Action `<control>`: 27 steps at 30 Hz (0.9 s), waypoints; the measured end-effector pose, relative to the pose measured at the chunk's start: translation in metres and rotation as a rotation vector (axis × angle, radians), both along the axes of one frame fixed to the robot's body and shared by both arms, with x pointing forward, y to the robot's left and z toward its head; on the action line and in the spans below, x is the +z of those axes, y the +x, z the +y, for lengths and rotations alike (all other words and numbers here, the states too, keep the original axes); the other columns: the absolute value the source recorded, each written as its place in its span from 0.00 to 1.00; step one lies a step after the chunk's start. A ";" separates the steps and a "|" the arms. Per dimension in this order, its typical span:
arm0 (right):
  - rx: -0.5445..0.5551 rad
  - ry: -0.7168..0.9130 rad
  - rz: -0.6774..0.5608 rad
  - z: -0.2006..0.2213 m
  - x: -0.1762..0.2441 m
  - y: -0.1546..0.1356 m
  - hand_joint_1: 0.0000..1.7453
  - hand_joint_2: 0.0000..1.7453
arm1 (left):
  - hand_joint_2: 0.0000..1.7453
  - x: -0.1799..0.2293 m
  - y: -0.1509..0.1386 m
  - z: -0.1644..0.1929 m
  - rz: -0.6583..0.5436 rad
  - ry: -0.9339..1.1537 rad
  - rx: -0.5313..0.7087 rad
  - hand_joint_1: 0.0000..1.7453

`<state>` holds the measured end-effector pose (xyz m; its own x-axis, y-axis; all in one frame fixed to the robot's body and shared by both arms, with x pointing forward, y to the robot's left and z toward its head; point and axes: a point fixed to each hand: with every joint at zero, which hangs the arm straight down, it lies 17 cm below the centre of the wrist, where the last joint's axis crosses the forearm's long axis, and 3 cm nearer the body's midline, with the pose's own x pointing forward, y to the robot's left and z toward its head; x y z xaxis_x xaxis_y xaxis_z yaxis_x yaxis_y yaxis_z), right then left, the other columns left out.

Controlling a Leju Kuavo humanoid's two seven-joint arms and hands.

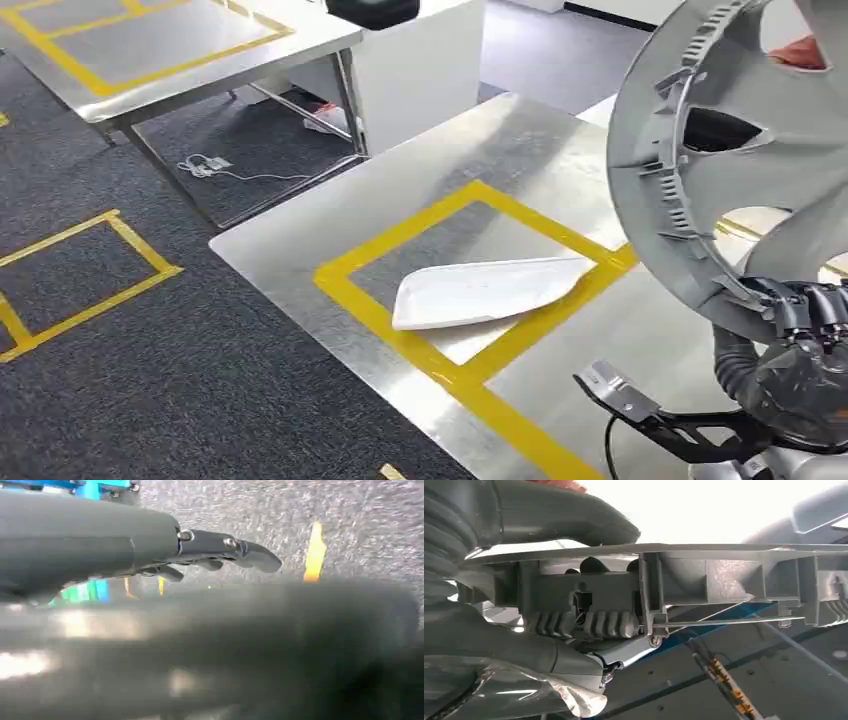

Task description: Take the parts from the cabinet and place them on the table.

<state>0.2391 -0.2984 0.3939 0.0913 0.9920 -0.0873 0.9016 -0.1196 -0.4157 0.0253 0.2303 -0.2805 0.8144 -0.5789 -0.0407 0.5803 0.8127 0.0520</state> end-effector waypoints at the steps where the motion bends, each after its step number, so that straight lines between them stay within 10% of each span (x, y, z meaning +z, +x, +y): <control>1: 0.000 -0.001 0.000 0.000 0.000 0.000 1.00 1.00 | 0.00 0.000 0.000 0.000 0.001 0.000 0.000 0.00; 27: 0.000 0.009 0.011 -0.001 -0.004 0.003 1.00 1.00 | 0.00 0.000 0.002 0.001 -0.003 -0.001 -0.001 0.00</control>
<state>0.2426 -0.2994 0.3899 0.0907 0.9927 -0.0797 0.8968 -0.1162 -0.4268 0.0276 0.2311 -0.2805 0.8140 -0.5796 -0.0376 0.5808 0.8123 0.0535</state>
